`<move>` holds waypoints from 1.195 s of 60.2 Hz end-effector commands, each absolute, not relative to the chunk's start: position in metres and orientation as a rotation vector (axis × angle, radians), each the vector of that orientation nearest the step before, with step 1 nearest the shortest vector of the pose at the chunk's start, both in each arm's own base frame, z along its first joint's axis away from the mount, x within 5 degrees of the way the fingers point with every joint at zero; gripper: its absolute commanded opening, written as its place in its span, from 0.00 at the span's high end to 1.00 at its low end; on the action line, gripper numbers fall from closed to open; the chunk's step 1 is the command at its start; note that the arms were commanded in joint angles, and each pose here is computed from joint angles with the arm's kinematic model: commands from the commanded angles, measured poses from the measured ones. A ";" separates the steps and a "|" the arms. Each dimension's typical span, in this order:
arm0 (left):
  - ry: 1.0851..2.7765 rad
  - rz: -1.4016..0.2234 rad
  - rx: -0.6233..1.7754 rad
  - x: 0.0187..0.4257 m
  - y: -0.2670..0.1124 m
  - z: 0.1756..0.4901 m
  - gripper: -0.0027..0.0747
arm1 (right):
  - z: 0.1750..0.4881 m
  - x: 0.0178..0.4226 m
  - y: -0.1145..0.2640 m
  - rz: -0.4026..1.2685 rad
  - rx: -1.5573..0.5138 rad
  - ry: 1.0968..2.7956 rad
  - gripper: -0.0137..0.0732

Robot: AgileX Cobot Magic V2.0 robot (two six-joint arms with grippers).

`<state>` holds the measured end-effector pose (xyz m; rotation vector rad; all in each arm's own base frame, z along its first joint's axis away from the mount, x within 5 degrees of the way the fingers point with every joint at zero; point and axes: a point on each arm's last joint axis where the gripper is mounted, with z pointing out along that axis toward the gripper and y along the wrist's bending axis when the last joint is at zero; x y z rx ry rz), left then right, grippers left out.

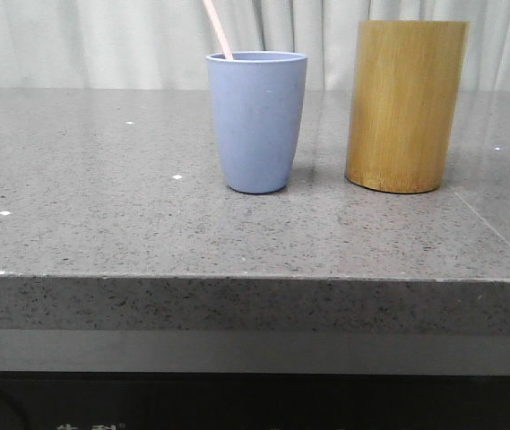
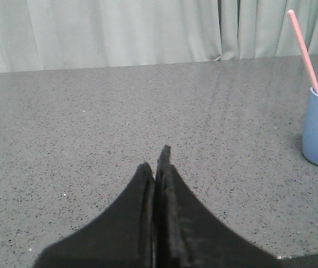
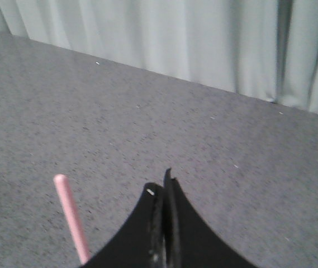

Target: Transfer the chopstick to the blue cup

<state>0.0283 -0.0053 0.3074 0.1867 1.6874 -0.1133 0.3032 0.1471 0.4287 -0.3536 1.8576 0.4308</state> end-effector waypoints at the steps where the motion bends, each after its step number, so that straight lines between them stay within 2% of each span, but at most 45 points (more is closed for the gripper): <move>1: 1.593 -0.123 0.167 0.028 -0.005 0.322 0.99 | 0.463 0.289 0.112 0.373 -0.282 1.791 0.94; 12: 1.593 -0.123 0.167 0.028 -0.005 0.322 0.99 | 0.463 0.276 0.055 0.206 -0.169 1.884 0.94; 21: 1.593 -0.123 0.167 0.028 -0.005 0.322 0.99 | 0.455 0.242 0.027 0.094 -0.114 1.873 0.94; 30: 1.593 -0.123 0.167 0.028 -0.005 0.322 0.99 | 0.434 0.203 0.022 0.094 -0.103 1.836 0.94; 49: 1.593 -0.123 0.167 0.028 -0.005 0.322 0.99 | 0.375 0.105 0.012 0.101 -0.081 1.642 0.94; 72: 1.593 -0.123 0.167 0.028 -0.005 0.322 0.99 | 0.319 0.033 0.005 0.109 -0.069 1.434 0.94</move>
